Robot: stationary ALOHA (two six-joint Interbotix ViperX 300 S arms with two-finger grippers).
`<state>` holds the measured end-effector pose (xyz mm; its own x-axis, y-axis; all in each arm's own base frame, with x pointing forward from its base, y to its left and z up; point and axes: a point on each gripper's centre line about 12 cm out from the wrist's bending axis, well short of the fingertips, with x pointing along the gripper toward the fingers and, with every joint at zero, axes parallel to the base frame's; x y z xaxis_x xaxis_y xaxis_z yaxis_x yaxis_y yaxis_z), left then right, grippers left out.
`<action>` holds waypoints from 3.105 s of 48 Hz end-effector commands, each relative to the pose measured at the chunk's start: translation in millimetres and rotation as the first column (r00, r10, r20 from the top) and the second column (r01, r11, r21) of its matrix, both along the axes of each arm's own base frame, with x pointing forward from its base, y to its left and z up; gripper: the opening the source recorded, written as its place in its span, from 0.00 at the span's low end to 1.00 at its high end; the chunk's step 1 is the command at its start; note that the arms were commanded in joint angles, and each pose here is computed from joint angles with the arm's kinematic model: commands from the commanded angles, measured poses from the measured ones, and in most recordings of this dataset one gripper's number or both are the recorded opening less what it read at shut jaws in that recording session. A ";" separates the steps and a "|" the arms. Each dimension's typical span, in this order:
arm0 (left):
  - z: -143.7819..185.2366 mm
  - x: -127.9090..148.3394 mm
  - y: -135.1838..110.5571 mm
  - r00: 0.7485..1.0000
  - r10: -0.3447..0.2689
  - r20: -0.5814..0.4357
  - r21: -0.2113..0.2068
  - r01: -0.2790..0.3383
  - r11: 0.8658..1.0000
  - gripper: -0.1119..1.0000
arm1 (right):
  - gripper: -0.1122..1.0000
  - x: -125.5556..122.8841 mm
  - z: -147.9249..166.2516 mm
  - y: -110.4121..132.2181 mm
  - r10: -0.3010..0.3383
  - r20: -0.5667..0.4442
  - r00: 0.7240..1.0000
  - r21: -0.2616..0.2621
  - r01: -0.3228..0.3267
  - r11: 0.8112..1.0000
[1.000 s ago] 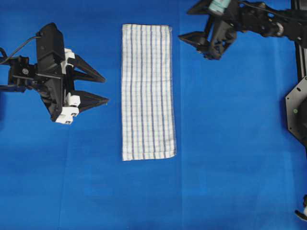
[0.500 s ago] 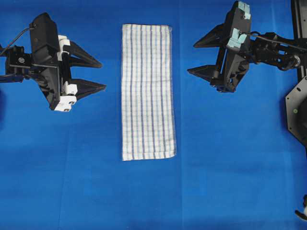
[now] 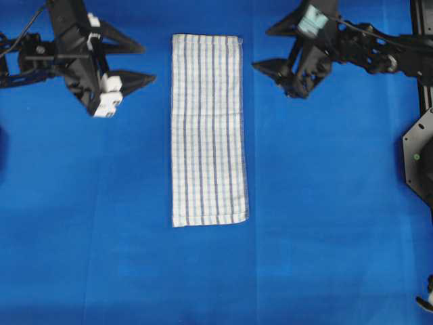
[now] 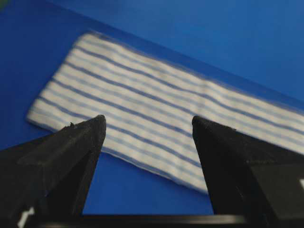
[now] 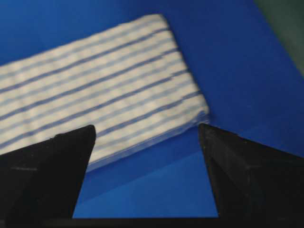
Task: Fold the blue towel.
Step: 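Move both grippers to the strip's top corners and pinch them, then fold the top end down toward the bottom end with both grippers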
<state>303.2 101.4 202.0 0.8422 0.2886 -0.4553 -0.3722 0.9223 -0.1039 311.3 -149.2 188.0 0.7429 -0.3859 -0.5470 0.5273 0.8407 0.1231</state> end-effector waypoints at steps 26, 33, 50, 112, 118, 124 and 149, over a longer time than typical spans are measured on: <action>-60.9 44.0 87.6 0.984 0.173 -0.030 0.012 -0.173 0.985 0.70 | 0.91 33.9 -47.3 -58.6 -0.148 -0.022 0.989 -0.024 0.147 0.989; -81.4 51.2 96.0 0.981 0.185 -0.049 0.005 -0.185 0.983 0.70 | 0.90 37.1 -67.0 -64.1 -0.177 -0.047 0.983 -0.005 0.177 0.984; -114.3 58.3 99.0 0.978 0.188 -0.090 -0.013 -0.190 0.982 0.69 | 0.90 42.4 -96.3 -63.6 -0.191 -0.095 0.977 0.038 0.196 0.980; -84.2 64.9 83.6 0.991 0.126 -0.050 0.044 -0.124 0.991 0.14 | 0.17 42.8 -68.5 -49.3 -0.151 -0.055 0.987 0.033 0.152 0.988; -74.7 66.2 67.5 0.995 0.089 -0.036 0.049 -0.088 0.995 0.14 | 0.17 39.5 -60.5 -38.4 -0.134 -0.042 0.990 0.037 0.135 0.990; -59.0 64.9 43.6 0.999 0.041 -0.004 0.048 -0.041 0.998 0.14 | 0.17 36.9 -48.8 -14.2 -0.087 -0.020 0.996 0.039 0.088 0.995; -45.3 71.2 -89.9 0.971 -0.231 0.061 -0.068 0.235 0.970 0.14 | 0.17 24.8 -41.1 115.0 0.105 0.052 0.993 0.148 -0.112 0.983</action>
